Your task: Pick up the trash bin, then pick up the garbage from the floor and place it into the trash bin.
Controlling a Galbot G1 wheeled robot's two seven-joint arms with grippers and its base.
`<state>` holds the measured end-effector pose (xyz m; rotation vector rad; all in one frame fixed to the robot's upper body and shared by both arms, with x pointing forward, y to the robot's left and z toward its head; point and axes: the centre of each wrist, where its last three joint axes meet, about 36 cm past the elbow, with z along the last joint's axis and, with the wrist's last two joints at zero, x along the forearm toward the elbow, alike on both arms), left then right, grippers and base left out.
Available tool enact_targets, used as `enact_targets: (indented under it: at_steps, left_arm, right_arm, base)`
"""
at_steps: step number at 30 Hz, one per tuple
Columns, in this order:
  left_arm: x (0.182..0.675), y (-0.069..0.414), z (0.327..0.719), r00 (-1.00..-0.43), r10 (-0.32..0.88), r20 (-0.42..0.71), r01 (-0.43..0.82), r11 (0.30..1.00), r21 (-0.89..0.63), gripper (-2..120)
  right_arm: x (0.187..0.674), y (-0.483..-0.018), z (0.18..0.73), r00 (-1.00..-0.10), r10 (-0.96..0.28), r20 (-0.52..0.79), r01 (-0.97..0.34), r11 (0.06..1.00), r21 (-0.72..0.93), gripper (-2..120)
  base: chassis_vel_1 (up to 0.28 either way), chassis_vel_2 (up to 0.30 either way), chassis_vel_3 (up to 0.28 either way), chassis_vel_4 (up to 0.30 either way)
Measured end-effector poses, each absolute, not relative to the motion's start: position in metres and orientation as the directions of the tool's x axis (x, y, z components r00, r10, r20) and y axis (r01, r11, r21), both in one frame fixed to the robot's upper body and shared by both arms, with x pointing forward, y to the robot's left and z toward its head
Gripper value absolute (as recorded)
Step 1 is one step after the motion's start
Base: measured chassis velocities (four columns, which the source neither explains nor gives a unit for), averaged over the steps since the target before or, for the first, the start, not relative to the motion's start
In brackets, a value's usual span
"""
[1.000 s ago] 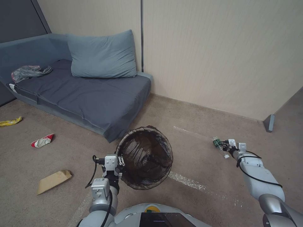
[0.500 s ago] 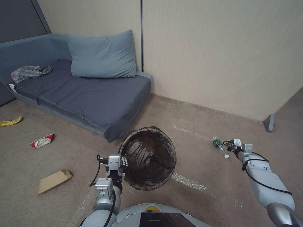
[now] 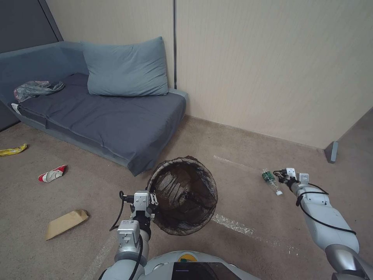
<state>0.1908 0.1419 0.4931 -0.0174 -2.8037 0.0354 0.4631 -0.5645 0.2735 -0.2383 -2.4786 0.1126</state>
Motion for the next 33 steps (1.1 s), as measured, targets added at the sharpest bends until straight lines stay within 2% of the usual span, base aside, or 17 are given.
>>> enact_targets:
  at_steps: [1, 2, 4, 5, 7, 8, 14, 17, 33]
  left_arm:
    - [0.191, 0.142, 0.493, -0.943, 0.016, 0.331, 0.008, 1.000, -0.027, 0]
    - [0.190, 0.143, 0.495, -0.944, 0.012, 0.328, 0.005, 1.000, -0.024, 0]
    - [0.190, 0.143, 0.495, -0.945, 0.010, 0.328, 0.003, 1.000, -0.023, 0]
    - [0.190, 0.143, 0.495, -0.945, 0.010, 0.328, 0.003, 1.000, -0.023, 0]
    - [0.190, 0.143, 0.495, -0.945, 0.009, 0.328, 0.002, 1.000, -0.022, 0]
    - [0.190, 0.143, 0.495, -0.945, 0.009, 0.328, 0.002, 1.000, -0.022, 0]
    - [0.190, 0.144, 0.495, -0.945, 0.007, 0.327, 0.001, 1.000, -0.018, 0]
    - [0.190, 0.144, 0.494, -0.945, 0.008, 0.328, 0.003, 1.000, -0.017, 0]
    - [0.190, 0.143, 0.491, -0.942, 0.022, 0.334, 0.019, 1.000, -0.011, 0]
  right_arm:
    - [0.463, -0.565, 0.273, -0.780, 0.198, 0.593, 0.143, 0.980, -0.139, 34]
    - [0.466, -0.563, 0.270, -0.777, 0.200, 0.597, 0.140, 0.979, -0.146, 46]
    - [0.469, -0.563, 0.268, -0.775, 0.205, 0.598, 0.137, 0.978, -0.157, 59]
    - [0.469, -0.563, 0.268, -0.775, 0.205, 0.598, 0.137, 0.978, -0.157, 59]
    - [0.473, -0.565, 0.267, -0.773, 0.209, 0.599, 0.137, 0.977, -0.164, 69]
    - [0.473, -0.565, 0.267, -0.773, 0.209, 0.599, 0.137, 0.977, -0.164, 69]
    - [0.484, -0.563, 0.264, -0.766, 0.219, 0.604, 0.144, 0.975, -0.171, 93]
    - [0.488, -0.560, 0.263, -0.763, 0.222, 0.606, 0.146, 0.974, -0.174, 99]
    - [0.503, -0.542, 0.250, -0.739, 0.213, 0.639, 0.138, 0.976, -0.166, 100]
  base:
    - [0.000, 0.000, 0.000, 0.000]
    - [0.000, 0.000, 0.000, 0.000]
    - [0.000, 0.000, 0.000, 0.000]
    - [0.000, 0.000, 0.000, 0.000]
    - [0.000, 0.000, 0.000, 0.000]
    - [0.000, 0.000, 0.000, 0.000]
    - [0.000, 0.000, 0.000, 0.000]
    - [0.000, 0.000, 0.000, 0.000]
    - [0.000, 0.000, 0.000, 0.000]
